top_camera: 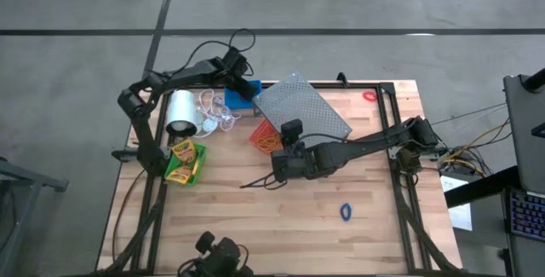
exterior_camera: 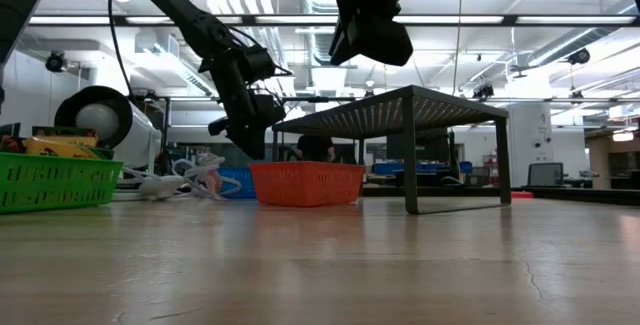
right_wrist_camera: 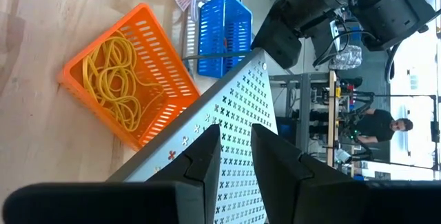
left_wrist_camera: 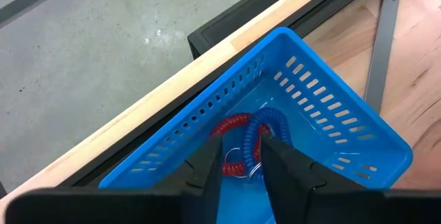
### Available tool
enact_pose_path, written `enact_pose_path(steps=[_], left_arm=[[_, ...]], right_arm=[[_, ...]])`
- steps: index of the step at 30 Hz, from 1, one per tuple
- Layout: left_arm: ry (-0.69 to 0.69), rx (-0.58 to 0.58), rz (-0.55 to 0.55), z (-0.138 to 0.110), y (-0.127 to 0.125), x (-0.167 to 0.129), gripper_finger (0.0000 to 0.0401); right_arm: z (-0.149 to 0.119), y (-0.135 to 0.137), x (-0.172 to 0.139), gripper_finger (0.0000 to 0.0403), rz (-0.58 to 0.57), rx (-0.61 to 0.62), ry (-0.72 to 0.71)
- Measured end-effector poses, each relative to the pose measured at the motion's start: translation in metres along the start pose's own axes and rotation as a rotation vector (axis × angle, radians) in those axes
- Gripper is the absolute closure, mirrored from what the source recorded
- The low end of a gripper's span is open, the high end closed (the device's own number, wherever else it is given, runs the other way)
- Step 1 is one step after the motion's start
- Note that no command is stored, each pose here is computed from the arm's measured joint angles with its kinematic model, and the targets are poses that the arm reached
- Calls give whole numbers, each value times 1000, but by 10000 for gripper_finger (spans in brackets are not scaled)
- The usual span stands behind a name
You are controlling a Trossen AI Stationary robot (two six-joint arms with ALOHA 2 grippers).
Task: Pick & Place Office Desk Supplies
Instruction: Put the orange spring rubber band into the blue bin
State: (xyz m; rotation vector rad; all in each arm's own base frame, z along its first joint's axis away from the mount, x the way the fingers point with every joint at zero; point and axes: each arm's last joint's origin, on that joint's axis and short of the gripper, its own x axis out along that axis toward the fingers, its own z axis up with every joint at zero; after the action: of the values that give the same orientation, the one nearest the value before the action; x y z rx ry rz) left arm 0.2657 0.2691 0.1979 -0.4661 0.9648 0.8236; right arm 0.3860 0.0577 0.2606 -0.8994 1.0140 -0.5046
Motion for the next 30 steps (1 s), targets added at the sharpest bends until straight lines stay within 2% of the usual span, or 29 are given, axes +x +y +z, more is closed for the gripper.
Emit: enact_pose_path(steps=[6, 12, 15, 19, 22, 26, 30], left_arm=[[-9, 42, -9, 2, 0, -3, 297], [-99, 49, -24, 10, 0, -36, 297], [-170, 55, -38, 13, -3, -66, 297], [-274, 79, -80, 10, -13, -116, 297], [-367, 101, -122, 2, -23, -158, 297], [-499, 152, -204, -16, -37, -214, 297], [-604, 218, -312, -46, -49, -256, 297]], right_arm=[[0, 0, 0, 330, 0, 5, 0], [-1, -4, -1, 328, 3, 110, -3], [-3, -11, -4, 330, 24, 129, -17], [-6, -22, -14, 333, 129, 164, -78], [-12, -35, -25, 331, 132, 211, -95], [-29, -55, -41, 328, 133, 302, -70], [-54, -79, -60, 330, 137, 458, -37]])
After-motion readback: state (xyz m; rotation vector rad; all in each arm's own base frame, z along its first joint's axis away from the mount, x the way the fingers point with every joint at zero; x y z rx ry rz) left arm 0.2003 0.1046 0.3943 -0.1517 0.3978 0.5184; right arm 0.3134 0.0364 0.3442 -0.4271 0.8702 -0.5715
